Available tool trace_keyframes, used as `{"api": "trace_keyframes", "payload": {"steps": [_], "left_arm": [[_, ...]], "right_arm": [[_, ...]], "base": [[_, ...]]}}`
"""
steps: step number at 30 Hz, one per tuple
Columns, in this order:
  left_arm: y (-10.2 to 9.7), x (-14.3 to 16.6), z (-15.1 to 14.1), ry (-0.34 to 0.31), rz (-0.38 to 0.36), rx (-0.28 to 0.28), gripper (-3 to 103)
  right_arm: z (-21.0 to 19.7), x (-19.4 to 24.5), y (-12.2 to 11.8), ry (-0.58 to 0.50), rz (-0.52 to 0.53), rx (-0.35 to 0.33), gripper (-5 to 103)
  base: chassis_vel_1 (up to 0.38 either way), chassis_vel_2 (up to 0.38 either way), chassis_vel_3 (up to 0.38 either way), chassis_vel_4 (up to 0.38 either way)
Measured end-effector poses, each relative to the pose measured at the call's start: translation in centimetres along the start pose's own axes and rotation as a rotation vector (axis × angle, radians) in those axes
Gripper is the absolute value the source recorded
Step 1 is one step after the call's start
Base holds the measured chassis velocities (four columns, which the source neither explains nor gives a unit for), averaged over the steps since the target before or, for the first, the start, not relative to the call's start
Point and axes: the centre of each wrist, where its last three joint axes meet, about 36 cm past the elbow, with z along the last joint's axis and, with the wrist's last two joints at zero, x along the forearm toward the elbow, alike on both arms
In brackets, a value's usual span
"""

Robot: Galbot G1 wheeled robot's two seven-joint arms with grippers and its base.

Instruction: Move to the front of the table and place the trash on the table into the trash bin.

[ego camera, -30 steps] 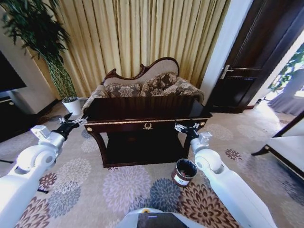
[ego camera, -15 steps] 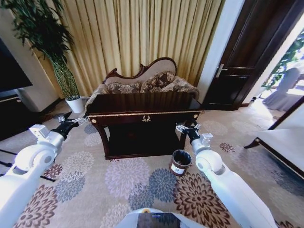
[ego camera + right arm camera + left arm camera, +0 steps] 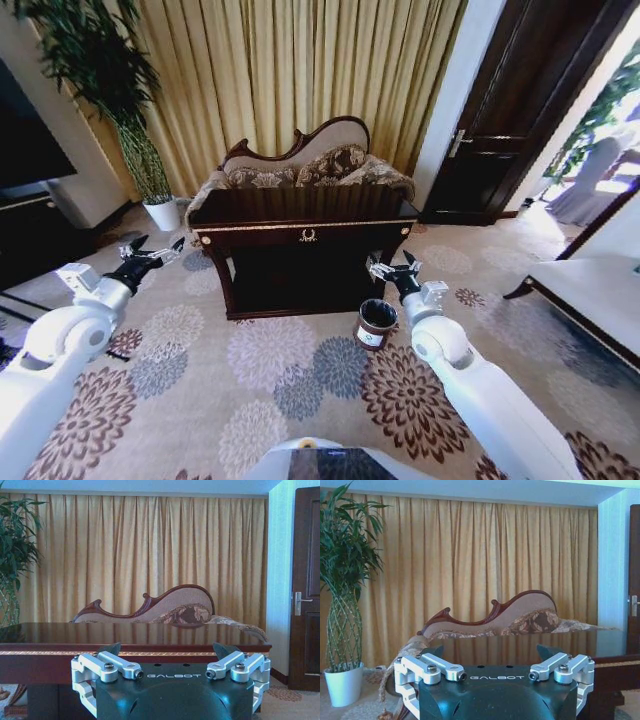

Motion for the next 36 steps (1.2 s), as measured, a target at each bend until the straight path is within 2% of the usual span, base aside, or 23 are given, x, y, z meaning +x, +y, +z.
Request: {"api": "trace_keyframes", "payload": {"steps": [18,25,36], "left_arm": [[-0.1,-0.1,0.4,0.001,0.002,0.007,100],[-0.6,0.2,0.8,-0.003,0.007,0.027,100],[-1.1,0.9,0.6,0.001,0.005,0.042,100]], "right_arm": [[0.4,-0.2,-0.1,0.006,0.007,-0.003,100],[0.9,-0.3,-0.2,-0.019,0.002,0.002,100],[0.5,-0.1,-0.7,-0.012,0.054,0.032,100]], "base": [[0.185,-0.187,-0.173,0.198],[0.159,-0.153,-0.159,0.150],[0.022,-0.014,-0.020,0.016]]}}
